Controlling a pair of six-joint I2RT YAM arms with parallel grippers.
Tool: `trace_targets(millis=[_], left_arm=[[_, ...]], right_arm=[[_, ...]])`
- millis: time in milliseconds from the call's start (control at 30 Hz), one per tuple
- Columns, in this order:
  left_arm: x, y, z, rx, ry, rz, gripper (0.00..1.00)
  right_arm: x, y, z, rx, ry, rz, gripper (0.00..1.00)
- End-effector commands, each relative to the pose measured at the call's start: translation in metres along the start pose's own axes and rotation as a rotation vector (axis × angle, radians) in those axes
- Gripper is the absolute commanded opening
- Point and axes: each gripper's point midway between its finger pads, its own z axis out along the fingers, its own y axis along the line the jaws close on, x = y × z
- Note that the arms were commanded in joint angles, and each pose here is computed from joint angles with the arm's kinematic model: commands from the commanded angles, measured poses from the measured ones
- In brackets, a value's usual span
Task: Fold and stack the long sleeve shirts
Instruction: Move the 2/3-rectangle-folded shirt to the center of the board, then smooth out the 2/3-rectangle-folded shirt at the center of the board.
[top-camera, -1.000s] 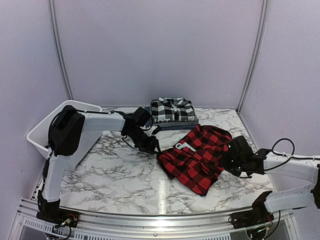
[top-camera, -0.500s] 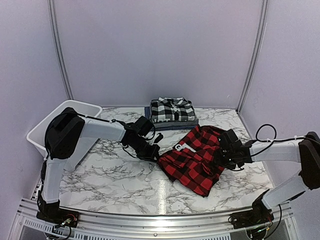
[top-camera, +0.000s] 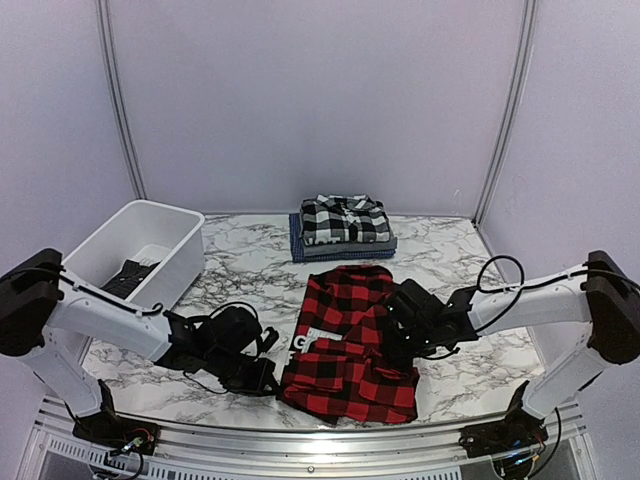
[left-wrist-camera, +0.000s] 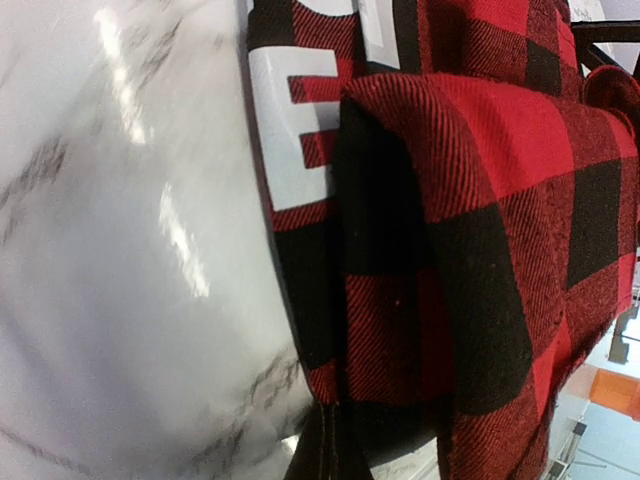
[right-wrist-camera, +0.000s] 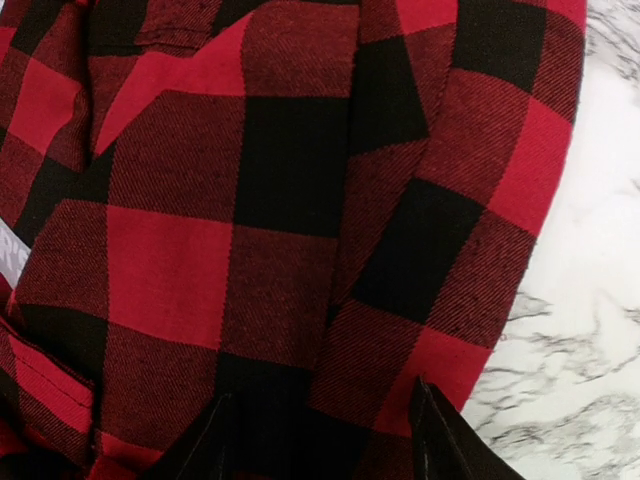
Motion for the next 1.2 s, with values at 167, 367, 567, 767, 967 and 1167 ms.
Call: trace_targets(millis=[167,367,567,767,967,1167], left_arm=[[0.02,0.004,-0.03,-0.035,-0.204,-0.175,0.13],[0.004,0.002,-0.069,-0.084,-0.302,-0.14,0.36],[0.011,-0.03,-0.077,0.039,-0.236,-0.078,0.42],[0.027,-0.05,-0.075,0.149,-0.151,-0.037,0.44],[0.038,-0.05,-0.063,0.151,-0.088,-0.028,0.44],[0.044,-0.042,-0.054,0.122,-0.065,-0.039,0.41]], right_arm=[[-0.008,0.047,-0.029,-0.019,-0.016,-0.137,0.58],[-0.015,0.033,-0.075,-0.059,-0.075,-0.091,0.62],[0.019,0.038,-0.105,-0.199,-0.052,-0.078,0.64],[0.068,0.036,-0.129,-0.272,0.007,-0.059,0.63],[0.115,0.042,-0.129,-0.319,0.069,-0.064,0.62],[0.14,0.028,-0.109,-0.229,0.106,-0.076,0.6]])
